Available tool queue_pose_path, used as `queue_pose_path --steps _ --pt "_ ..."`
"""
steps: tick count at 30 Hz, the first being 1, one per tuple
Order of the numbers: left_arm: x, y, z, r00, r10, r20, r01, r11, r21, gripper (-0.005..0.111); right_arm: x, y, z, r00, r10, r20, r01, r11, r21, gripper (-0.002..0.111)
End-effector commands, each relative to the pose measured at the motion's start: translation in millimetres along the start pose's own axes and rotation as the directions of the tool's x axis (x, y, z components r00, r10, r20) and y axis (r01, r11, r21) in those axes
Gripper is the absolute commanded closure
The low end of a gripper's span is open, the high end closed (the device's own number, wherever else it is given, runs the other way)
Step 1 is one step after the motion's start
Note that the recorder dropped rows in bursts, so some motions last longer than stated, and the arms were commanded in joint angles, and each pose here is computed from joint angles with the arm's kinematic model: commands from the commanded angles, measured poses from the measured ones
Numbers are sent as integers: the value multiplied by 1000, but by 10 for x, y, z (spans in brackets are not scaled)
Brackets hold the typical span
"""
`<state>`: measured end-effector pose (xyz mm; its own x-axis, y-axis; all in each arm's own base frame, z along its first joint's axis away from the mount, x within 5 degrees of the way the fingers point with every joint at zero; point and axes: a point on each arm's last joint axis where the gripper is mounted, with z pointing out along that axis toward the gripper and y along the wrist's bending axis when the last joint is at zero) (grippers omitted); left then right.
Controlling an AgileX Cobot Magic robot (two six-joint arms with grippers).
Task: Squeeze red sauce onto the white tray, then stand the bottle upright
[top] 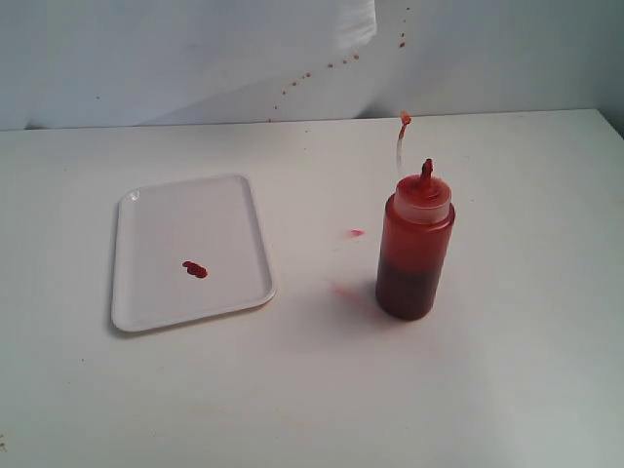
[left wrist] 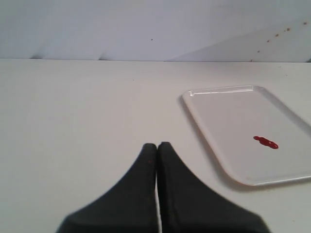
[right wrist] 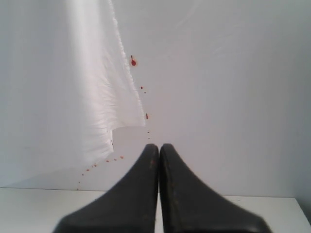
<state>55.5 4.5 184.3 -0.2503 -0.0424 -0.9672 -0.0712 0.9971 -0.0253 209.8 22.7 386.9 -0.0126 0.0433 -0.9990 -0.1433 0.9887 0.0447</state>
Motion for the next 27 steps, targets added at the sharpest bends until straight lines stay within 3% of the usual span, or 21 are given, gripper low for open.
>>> queue_pose_path --steps 1,27 --pt "12 21 3 1000 -8 0 8 999 -36 107 4 -1 -16 1000 9 0 -9 1000 3 107" --pt "13 13 3 1000 26 -2 -26 999 -27 107 4 -1 -16 1000 9 0 -9 1000 3 107"
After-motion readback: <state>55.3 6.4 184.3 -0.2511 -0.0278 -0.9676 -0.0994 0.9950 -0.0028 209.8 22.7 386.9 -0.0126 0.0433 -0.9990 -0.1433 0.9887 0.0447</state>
